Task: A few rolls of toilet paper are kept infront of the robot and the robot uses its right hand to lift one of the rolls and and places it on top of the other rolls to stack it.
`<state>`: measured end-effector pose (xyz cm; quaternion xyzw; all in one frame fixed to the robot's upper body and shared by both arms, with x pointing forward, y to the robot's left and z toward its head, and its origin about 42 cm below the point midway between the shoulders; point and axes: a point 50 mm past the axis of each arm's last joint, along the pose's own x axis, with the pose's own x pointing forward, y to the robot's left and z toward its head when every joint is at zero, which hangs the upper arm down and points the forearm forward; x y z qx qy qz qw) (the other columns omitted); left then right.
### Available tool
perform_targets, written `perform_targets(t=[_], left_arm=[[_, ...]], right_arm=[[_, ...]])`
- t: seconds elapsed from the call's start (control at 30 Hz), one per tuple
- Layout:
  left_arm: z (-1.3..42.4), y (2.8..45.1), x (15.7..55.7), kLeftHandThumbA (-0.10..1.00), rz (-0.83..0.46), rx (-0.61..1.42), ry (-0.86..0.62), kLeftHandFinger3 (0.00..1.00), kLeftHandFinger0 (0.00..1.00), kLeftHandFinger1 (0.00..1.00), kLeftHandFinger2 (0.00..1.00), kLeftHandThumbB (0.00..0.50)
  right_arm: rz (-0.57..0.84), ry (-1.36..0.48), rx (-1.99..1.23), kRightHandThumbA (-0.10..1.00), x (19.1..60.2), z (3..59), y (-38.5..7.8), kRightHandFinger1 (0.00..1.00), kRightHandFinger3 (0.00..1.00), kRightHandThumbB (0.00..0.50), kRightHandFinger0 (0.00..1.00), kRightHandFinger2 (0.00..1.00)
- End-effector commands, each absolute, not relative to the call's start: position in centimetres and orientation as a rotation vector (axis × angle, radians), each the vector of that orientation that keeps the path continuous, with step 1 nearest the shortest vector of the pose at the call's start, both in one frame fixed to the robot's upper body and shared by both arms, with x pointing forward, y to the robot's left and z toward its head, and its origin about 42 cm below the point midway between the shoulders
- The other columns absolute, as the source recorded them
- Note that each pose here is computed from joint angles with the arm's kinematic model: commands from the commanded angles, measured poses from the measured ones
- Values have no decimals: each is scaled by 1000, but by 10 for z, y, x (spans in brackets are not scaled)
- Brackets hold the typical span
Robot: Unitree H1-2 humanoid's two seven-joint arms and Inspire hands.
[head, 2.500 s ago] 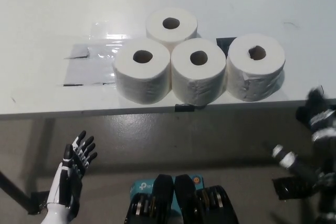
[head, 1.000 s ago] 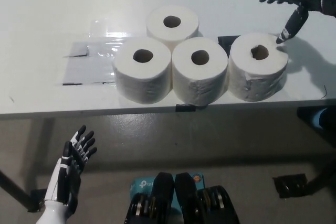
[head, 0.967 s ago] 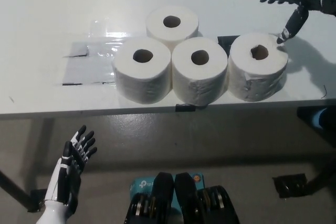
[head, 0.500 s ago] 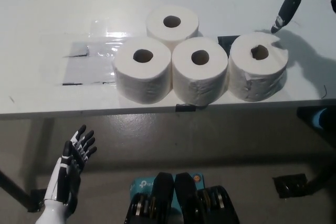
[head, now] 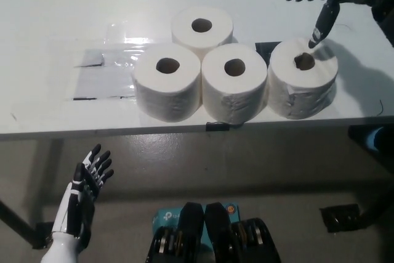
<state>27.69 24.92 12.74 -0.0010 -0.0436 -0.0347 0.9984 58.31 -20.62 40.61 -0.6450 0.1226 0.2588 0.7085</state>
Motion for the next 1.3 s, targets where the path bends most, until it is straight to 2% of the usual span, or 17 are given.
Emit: perform_targets(t=[0.0,0.37,0.57,0.77,0.97,1.27], left_arm=[[139,250,279,1000,-89,15,-145,1000,1000,1000,1000,500],[140,250,279,1000,-91,9,-148,1000,1000,1000,1000,500],[140,250,279,1000,-88,17,-149,1000,1000,1000,1000,500],[141,251,278,1000,-91,11,-148,1000,1000,1000,1000,500],[141,250,277,1000,-89,13,-152,1000,1000,1000,1000,500],[142,249,279,1000,-94,3,-158,1000,1000,1000,1000,500]], right_arm=[[542,178,-1489,920,583,445,-196,1000,1000,486,1000,1000],[574,174,-1540,991,584,430,-189,1000,1000,494,1000,1000],[575,182,-1546,995,586,424,-189,1000,1000,500,1000,1000],[573,204,-1523,955,588,420,-189,1000,1000,498,1000,1000],[570,212,-1554,975,589,414,-190,1000,1000,500,1000,1000],[544,271,-1568,944,595,399,-193,1000,1000,492,1000,1000]])
